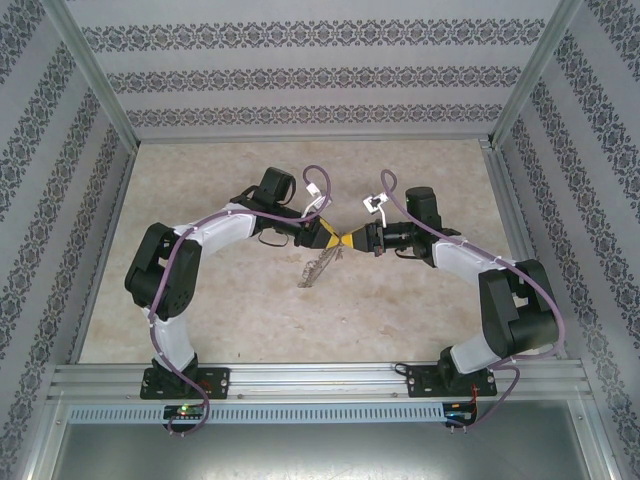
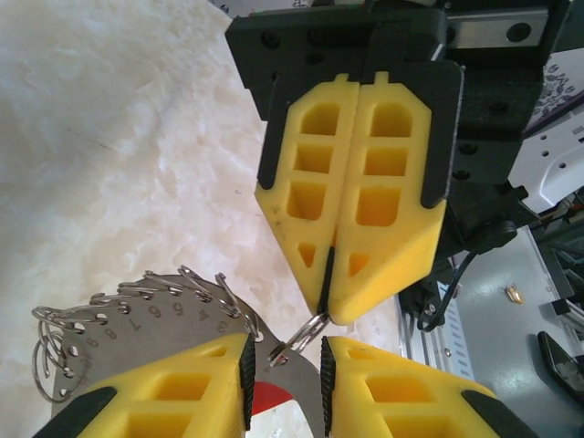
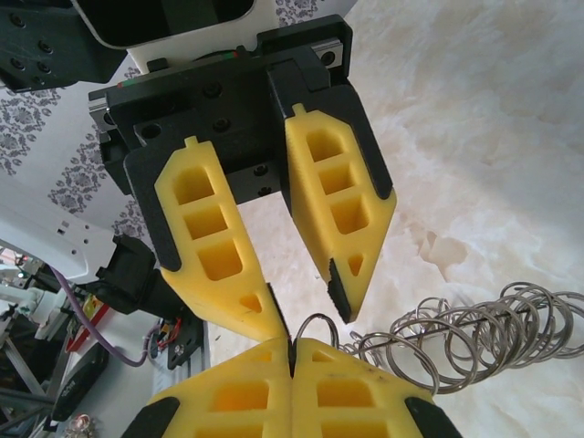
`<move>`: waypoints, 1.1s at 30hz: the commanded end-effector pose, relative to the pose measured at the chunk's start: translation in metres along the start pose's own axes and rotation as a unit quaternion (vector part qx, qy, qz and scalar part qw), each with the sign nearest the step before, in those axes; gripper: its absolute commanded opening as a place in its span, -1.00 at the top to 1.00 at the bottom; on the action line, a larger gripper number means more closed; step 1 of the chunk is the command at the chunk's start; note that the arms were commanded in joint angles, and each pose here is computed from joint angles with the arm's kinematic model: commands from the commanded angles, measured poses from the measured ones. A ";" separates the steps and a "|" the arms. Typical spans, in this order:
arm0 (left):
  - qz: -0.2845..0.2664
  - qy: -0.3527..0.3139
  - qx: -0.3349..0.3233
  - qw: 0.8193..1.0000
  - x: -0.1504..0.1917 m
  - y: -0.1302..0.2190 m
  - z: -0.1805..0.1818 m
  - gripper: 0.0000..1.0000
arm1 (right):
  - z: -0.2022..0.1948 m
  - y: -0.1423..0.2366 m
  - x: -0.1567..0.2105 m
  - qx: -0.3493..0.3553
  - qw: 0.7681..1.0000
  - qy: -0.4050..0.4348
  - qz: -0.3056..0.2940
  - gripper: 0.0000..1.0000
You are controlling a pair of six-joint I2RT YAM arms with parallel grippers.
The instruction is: Put the keys on the keyring
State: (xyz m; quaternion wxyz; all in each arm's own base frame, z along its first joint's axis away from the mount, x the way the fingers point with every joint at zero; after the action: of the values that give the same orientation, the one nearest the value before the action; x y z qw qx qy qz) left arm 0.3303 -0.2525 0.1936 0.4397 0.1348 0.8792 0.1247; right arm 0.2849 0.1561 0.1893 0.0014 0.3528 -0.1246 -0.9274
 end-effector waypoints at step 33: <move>0.008 -0.013 0.056 0.998 -0.007 -0.009 -0.010 0.72 | -0.003 0.001 -0.009 -0.008 1.000 0.026 -0.002 1.00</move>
State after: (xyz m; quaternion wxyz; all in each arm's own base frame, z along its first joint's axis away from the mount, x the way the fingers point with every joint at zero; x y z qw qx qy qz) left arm 0.3310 -0.2569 0.1929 0.4308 0.1515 0.8831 0.1075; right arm 0.2864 0.1545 0.1843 0.0039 0.3488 -0.1275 -0.9285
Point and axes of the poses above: each hand's point on the last joint's axis, 136 mm out from that joint toward the fingers, its own y axis back along the fingers, its own z axis along the line the jaws close on, x = y × z, the point moved 8 cm from there along y, back along the fingers
